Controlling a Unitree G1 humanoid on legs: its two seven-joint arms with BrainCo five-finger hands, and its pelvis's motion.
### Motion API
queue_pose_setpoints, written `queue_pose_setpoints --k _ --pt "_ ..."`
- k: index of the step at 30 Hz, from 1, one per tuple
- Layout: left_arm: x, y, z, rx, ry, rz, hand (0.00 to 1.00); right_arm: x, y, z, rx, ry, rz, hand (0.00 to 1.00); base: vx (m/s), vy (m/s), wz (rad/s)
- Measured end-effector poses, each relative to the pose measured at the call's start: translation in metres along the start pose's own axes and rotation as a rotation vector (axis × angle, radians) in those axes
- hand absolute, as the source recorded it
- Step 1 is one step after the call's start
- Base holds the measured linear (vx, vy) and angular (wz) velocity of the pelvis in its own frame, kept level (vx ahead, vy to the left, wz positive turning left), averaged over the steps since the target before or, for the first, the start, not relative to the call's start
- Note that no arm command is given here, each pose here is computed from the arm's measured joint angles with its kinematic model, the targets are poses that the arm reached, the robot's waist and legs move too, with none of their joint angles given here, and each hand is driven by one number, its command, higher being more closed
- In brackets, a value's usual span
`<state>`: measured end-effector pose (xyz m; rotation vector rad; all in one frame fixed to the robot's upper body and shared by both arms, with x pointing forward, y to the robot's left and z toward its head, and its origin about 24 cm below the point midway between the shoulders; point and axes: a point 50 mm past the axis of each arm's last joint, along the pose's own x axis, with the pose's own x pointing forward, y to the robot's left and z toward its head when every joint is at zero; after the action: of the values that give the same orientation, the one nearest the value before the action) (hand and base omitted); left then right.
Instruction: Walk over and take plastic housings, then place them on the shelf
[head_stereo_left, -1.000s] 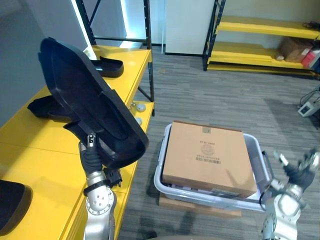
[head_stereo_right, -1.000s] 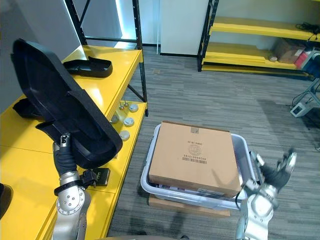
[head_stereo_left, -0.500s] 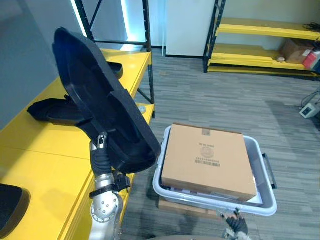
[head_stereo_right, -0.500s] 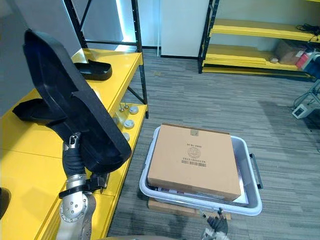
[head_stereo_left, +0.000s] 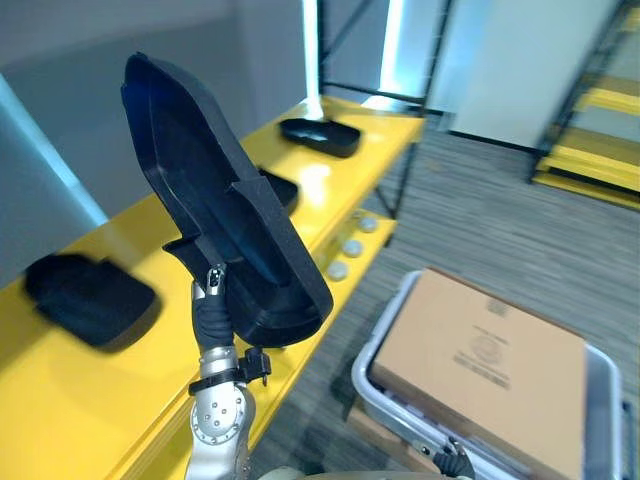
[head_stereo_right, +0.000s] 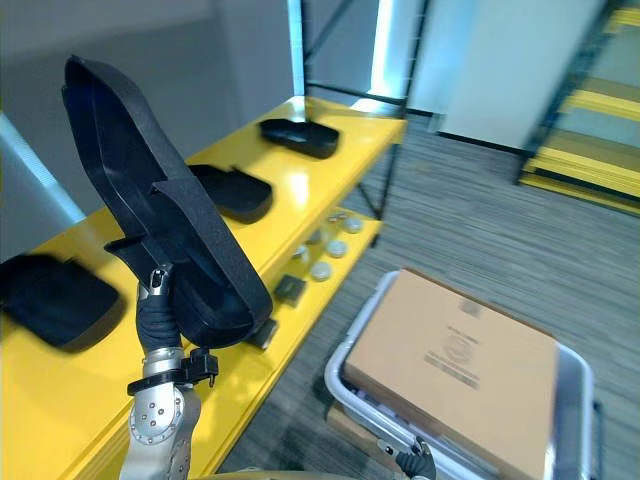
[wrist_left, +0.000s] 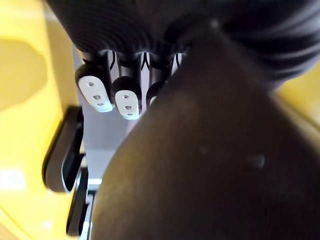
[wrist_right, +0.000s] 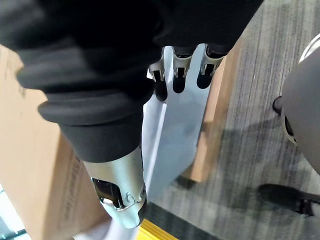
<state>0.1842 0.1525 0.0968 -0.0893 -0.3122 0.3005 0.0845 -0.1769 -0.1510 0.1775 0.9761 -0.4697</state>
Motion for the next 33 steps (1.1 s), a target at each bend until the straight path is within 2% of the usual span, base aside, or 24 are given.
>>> queue_pose_setpoints --k 5,10,19,23,33 --pt "0.0 -0.002 0.004 -0.027 -0.015 -0.001 1.0 0.002 -0.007 0.007 -0.011 -0.029 -0.046 0.0 -0.09 0.044 0.87" --pt "-0.001 -0.015 -0.002 -0.052 -0.004 -0.076 1.0 0.004 0.01 0.022 -0.056 -0.082 0.009 0.0 -0.01 0.104 0.45" --pt "0.009 -0.033 -0.013 -0.062 0.012 -0.173 1.0 0.003 -0.012 0.007 -0.072 -0.031 -0.054 0.0 0.07 0.094 0.48" --pt "0.009 -0.036 -0.012 -0.072 0.009 -0.18 1.0 0.004 0.005 0.022 -0.113 -0.094 0.046 0.0 0.02 -0.033 0.7" --pt "0.003 -0.029 -0.005 -0.109 -0.003 -0.083 1.0 0.002 0.023 0.043 -0.099 -0.176 0.096 0.0 0.13 -0.183 1.03"
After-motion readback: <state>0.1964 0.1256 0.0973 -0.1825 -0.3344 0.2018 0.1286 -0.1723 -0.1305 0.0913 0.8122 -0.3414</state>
